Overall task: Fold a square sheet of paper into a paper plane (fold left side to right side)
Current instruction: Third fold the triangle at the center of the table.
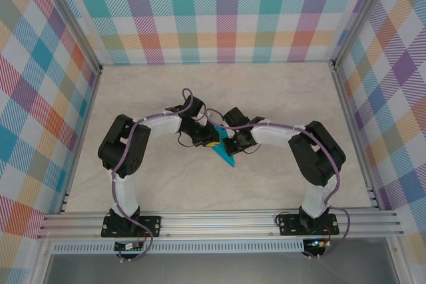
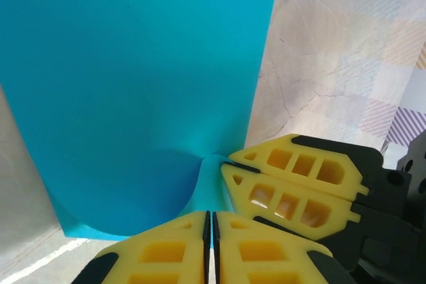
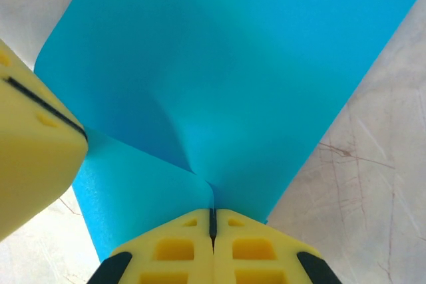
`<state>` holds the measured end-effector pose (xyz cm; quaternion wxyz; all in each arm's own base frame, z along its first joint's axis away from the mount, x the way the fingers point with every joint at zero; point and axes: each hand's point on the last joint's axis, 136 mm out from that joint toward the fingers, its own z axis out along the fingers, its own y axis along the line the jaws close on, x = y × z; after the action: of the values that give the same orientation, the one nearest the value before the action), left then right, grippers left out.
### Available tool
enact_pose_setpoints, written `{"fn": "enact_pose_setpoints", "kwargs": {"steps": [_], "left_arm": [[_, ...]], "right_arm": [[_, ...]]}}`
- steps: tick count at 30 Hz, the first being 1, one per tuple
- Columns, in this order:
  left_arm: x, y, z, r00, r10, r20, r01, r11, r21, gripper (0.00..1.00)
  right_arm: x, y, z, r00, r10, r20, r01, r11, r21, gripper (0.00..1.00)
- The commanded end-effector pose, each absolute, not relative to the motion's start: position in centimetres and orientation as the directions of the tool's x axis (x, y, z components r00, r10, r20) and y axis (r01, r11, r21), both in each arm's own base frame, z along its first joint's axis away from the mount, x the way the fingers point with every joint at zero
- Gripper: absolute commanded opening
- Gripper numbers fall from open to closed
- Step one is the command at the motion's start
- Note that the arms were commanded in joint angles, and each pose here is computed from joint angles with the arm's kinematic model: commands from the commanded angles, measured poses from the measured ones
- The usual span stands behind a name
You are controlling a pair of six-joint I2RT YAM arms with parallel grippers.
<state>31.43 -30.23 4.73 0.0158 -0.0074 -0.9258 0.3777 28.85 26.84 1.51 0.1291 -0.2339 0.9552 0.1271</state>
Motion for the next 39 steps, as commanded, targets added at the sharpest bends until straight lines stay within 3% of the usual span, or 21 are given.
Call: {"fn": "enact_pose_setpoints", "kwargs": {"steps": [1,24,31,34,39], "left_arm": [[30.8,-30.3,3.2,-0.998,0.031,0.046,-0.008,0.735,-0.678,0.12],[29.0,-27.6,-0.3,-0.996,0.021,0.088,-0.033,0.822,-0.569,0.11],[28.3,-26.7,-1.0,-0.995,0.020,0.101,-0.037,0.848,-0.529,0.10],[28.3,-26.6,-1.1,-0.995,0.016,0.103,-0.040,0.850,-0.526,0.10],[28.4,-26.6,-0.9,-0.995,0.016,0.097,-0.038,0.849,-0.527,0.10]], "right_arm": [[25.8,24.9,-2.5,-0.876,-0.461,-0.144,-0.480,0.866,0.144,0.00],[26.6,26.1,-1.0,-0.876,-0.444,-0.186,-0.475,0.861,0.184,0.01],[29.6,27.4,5.2,-0.863,-0.400,-0.309,-0.468,0.863,0.192,0.35],[30.4,26.5,7.4,-0.861,-0.375,-0.344,-0.447,0.880,0.159,0.44],[28.3,26.2,9.3,-0.865,-0.361,-0.349,-0.451,0.863,0.226,0.52]]}}
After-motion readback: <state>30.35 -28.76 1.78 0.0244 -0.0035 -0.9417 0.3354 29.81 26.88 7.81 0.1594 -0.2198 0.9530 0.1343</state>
